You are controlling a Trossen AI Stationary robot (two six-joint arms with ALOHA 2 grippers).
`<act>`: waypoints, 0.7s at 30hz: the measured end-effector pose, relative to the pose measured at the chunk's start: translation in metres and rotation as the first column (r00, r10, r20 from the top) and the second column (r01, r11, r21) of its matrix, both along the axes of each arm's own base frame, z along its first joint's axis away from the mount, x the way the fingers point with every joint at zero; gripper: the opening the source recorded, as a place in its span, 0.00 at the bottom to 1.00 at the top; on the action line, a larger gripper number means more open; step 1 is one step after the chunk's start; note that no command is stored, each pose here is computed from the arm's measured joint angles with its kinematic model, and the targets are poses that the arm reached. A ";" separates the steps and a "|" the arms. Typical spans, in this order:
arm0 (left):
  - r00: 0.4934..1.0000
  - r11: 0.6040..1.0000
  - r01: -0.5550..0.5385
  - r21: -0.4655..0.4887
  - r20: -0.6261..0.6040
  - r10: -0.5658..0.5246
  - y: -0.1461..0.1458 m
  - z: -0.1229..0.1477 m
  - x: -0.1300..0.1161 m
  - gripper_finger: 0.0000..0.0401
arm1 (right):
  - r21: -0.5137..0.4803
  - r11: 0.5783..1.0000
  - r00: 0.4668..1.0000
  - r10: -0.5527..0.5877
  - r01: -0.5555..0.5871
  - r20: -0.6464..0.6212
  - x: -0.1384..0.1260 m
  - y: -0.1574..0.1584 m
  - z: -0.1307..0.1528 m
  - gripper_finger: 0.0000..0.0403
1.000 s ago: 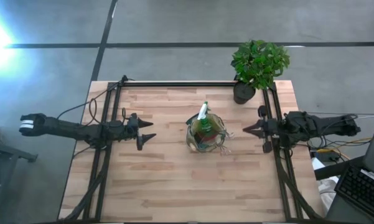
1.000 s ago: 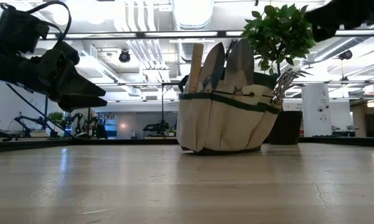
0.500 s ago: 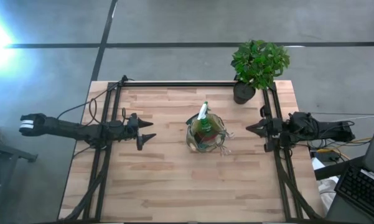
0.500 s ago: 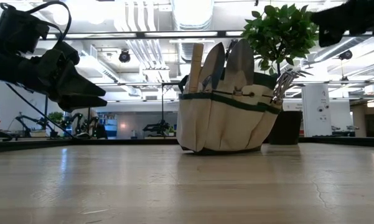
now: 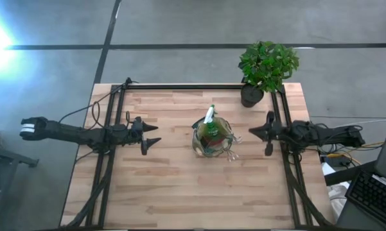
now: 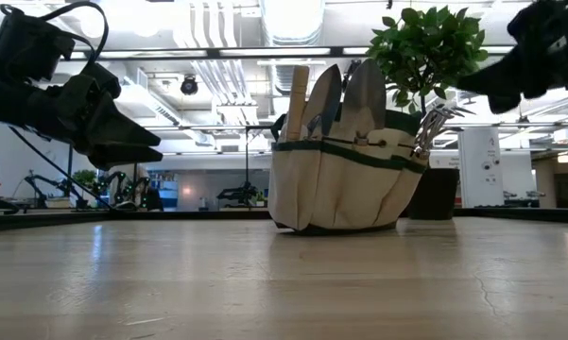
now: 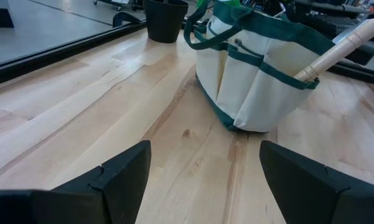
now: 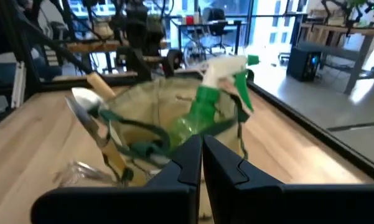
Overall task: Pick & Place Garden tools in Gardening bag
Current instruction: Return to Home Position
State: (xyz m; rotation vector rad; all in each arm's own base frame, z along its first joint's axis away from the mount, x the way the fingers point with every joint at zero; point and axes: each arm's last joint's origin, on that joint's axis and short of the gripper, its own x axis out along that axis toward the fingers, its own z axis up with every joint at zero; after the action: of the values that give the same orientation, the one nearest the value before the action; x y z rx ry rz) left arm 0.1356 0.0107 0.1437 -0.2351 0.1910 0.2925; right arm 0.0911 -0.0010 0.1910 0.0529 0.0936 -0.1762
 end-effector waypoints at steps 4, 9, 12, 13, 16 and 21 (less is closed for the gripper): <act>1.000 1.000 0.000 0.000 0.001 0.000 0.000 0.000 0.000 0.75 | -0.002 1.000 0.999 -0.001 0.001 -0.043 0.003 0.000 -0.013 0.02; 1.000 1.000 0.000 0.000 0.000 0.000 0.000 0.000 0.000 0.75 | -0.005 1.000 0.997 -0.001 0.000 -0.083 0.006 0.000 -0.023 0.02; 1.000 1.000 0.000 0.000 0.000 0.000 0.000 0.000 0.000 0.75 | -0.006 1.000 0.995 0.002 -0.002 -0.098 0.007 0.001 -0.026 0.02; 1.000 1.000 0.000 0.000 0.000 0.000 0.000 0.000 0.000 0.75 | -0.006 1.000 0.995 0.002 -0.002 -0.097 0.007 0.001 -0.026 0.02; 1.000 1.000 0.000 0.000 0.000 0.000 0.000 0.000 0.000 0.75 | -0.006 1.000 0.995 0.002 -0.002 -0.100 0.007 0.001 -0.026 0.02; 1.000 1.000 0.000 0.000 -0.003 0.000 0.000 0.000 0.000 0.75 | -0.006 1.000 0.995 0.001 -0.002 -0.099 0.007 0.001 -0.026 0.02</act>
State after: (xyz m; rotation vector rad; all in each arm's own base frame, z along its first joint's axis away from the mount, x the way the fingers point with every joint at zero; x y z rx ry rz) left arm 0.1355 0.0107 0.1434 -0.2350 0.1944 0.2929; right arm 0.0980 -0.0004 0.1650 0.0377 0.1914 -0.1773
